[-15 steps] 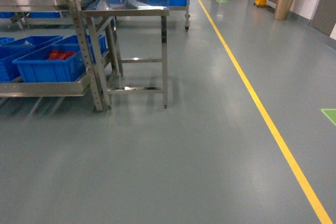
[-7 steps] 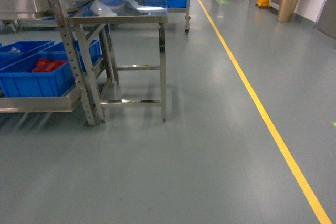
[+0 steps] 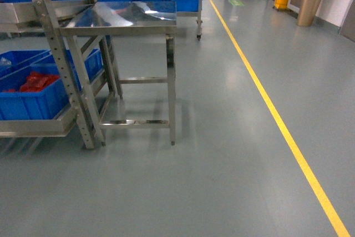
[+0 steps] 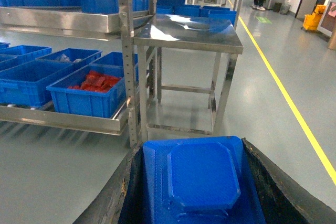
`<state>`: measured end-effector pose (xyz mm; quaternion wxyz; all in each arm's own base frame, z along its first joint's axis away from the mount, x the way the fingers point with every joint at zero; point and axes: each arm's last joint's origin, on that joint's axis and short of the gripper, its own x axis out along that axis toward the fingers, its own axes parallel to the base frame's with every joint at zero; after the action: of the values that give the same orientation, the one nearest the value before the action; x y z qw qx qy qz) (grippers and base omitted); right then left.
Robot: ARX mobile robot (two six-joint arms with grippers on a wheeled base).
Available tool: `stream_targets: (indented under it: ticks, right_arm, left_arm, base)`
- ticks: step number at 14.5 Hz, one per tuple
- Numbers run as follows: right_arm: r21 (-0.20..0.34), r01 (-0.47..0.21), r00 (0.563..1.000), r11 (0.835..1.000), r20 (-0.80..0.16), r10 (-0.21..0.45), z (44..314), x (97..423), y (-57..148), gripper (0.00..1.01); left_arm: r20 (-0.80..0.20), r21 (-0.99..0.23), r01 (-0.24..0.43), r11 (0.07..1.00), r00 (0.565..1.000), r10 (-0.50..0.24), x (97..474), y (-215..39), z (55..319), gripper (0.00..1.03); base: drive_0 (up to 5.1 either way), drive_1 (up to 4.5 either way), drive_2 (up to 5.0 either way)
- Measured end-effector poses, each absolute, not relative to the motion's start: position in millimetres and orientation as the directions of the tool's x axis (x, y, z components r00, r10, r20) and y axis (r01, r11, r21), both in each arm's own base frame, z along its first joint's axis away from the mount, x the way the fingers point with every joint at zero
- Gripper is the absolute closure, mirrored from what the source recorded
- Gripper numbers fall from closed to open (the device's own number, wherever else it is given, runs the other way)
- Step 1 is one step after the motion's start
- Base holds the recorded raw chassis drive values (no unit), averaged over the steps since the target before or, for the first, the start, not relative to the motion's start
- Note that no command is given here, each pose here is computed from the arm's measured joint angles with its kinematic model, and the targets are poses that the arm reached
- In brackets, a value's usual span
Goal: Pick blue part to blue bin on bottom shelf
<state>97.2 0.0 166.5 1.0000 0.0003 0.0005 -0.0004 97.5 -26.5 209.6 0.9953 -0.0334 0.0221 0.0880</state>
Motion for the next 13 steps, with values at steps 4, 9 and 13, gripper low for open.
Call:
stream_targets:
  ticks: [4,9,13]
  right_arm:
    - [0.001,0.001,1.000,1.000,0.000,-0.001,166.6,97.2,0.0,0.03]
    - [0.001,0.000,1.000,1.000,0.002,0.000,166.8,97.2,0.0,0.03]
    - [0.001,0.000,1.000,1.000,0.003,0.000,166.9,97.2,0.0,0.03]
  left_arm:
    - [-0.048,-0.065,-0.177,0.982,0.984,0.174,97.6,-26.5,209.9,0.59]
    - [-0.049,-0.063,-0.178,0.982,0.983,0.175,97.5,-26.5,209.6,0.59]
    - [-0.047,-0.065,-0.177,0.982,0.984,0.174,97.4,-26.4,209.9,0.59]
  base:
    - [0.0,4.33,-4.3]
    - [0.0,4.33,-4.3]
    - [-0.1,4.20,-4.4]
